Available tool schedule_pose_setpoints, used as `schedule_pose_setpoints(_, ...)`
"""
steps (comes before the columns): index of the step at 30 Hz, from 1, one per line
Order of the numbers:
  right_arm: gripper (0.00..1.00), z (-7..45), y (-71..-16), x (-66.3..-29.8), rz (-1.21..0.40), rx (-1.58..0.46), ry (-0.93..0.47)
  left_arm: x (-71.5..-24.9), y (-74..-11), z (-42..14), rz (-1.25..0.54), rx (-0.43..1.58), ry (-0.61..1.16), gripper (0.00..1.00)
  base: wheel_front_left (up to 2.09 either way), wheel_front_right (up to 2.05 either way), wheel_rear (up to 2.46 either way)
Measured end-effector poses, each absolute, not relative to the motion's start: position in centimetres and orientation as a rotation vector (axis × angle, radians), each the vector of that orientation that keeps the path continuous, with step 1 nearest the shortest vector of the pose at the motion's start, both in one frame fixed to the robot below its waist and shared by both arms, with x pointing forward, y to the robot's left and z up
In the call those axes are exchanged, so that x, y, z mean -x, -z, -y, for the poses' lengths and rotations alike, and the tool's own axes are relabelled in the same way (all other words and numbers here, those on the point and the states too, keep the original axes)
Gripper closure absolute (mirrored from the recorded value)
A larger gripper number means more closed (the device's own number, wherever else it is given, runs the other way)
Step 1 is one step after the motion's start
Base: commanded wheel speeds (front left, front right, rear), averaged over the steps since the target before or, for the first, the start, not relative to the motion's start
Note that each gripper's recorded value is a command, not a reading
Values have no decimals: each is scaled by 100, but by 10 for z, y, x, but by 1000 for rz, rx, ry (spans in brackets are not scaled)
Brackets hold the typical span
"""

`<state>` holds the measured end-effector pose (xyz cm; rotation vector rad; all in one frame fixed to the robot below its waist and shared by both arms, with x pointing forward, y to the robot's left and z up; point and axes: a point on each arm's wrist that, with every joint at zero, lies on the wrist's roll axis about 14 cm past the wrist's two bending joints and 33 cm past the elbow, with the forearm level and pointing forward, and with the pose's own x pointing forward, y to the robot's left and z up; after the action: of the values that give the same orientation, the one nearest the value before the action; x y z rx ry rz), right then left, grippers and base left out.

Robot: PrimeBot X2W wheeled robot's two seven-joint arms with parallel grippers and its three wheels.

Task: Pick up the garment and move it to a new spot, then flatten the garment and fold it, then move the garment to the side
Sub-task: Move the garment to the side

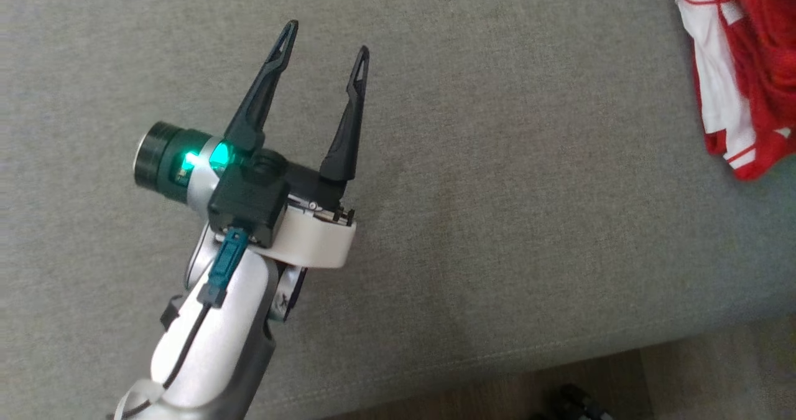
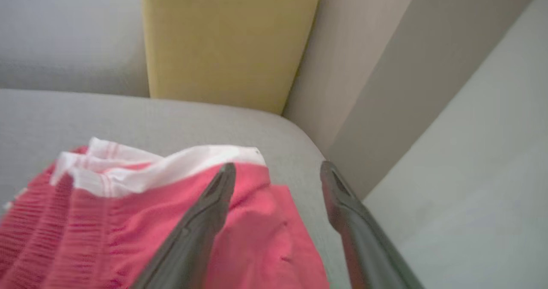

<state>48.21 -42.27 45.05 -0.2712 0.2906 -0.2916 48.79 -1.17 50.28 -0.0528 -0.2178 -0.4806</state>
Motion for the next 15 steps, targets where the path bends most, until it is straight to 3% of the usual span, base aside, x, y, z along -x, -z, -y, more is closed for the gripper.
schedule_pose_setpoints(6, 0, 384, -465, -475, -167, 227, 230, -477, -510, -2, 209, 45, 434, 0, 0, 0, 0)
schedule_pose_setpoints(15, 0, 269, -485, -439, -17, 68, 62, -452, -512, -51, 164, 14, 274, 0, 0, 0, 0)
